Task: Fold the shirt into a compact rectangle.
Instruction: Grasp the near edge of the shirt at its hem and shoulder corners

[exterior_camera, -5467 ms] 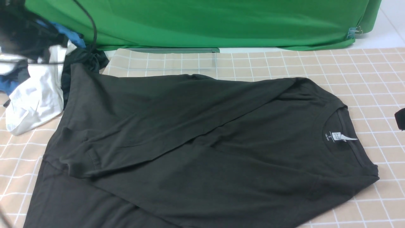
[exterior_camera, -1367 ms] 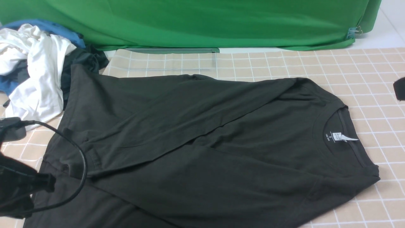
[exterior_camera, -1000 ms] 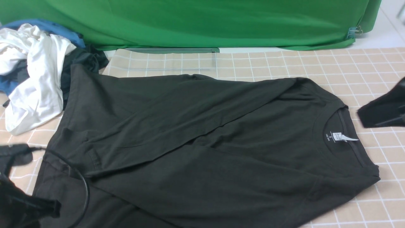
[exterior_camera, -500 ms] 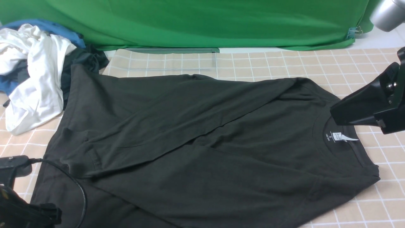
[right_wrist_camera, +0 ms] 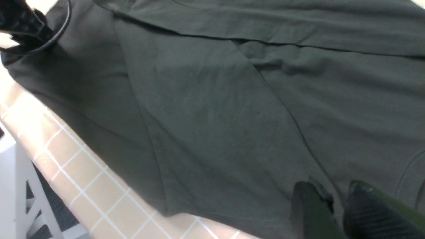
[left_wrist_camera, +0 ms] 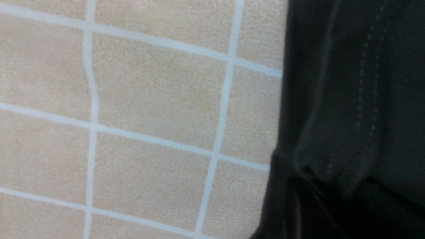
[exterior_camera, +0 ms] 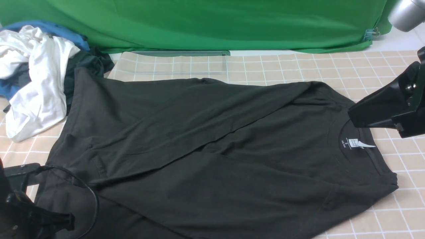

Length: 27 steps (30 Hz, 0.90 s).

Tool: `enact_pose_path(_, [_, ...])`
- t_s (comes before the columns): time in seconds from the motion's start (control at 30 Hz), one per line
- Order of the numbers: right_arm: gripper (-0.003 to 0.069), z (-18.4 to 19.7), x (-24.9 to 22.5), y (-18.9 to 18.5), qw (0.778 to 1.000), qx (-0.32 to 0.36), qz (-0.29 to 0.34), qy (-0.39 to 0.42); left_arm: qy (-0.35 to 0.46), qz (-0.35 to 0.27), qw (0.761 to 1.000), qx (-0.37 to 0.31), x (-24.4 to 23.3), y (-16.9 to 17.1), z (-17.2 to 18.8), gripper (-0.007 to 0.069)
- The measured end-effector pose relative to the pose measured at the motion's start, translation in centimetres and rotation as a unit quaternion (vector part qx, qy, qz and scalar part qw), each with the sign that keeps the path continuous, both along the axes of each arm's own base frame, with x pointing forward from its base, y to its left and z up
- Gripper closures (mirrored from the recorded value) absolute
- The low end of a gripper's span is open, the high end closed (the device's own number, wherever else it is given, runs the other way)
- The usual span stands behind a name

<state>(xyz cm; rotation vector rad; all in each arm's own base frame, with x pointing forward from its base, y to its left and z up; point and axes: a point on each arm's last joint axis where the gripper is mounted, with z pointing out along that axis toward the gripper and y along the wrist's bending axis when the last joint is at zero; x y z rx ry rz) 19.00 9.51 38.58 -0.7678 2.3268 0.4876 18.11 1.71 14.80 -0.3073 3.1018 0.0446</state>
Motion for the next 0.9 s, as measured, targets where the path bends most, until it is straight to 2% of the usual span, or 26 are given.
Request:
enact_pose_path(0.07, [0.0462, 0.0, 0.0, -0.1, 1.000, -0.007, -0.001, -0.002, 0.004, -0.004, 1.000, 0.004, 0.2, 0.1, 0.2, 0.0574])
enact_pose_path(0.13, [0.0462, -0.1, 0.1, -0.3, 1.000, -0.019, -0.003, -0.006, 0.011, -0.004, 1.000, 0.005, 0.5, 0.2, 0.8, 0.0592])
enact_pose_path(0.27, [0.0456, -0.4, 0.4, -0.9, 0.998, -0.052, -0.026, -0.010, 0.004, -0.001, 1.000, 0.006, 0.7, 0.2, 2.9, 0.0592])
enact_pose_path(0.43, [0.0445, -0.6, 0.8, -1.8, 0.994, -0.087, -0.065, -0.012, -0.048, 0.011, 0.999, -0.005, 0.2, -0.1, 7.0, 0.0592])
enact_pose_path(0.9, [0.0442, -2.9, 3.2, -1.2, 0.990, -0.103, -0.088, 0.044, -0.082, -0.006, 0.997, 0.004, -0.2, -0.1, 9.8, 0.0606])
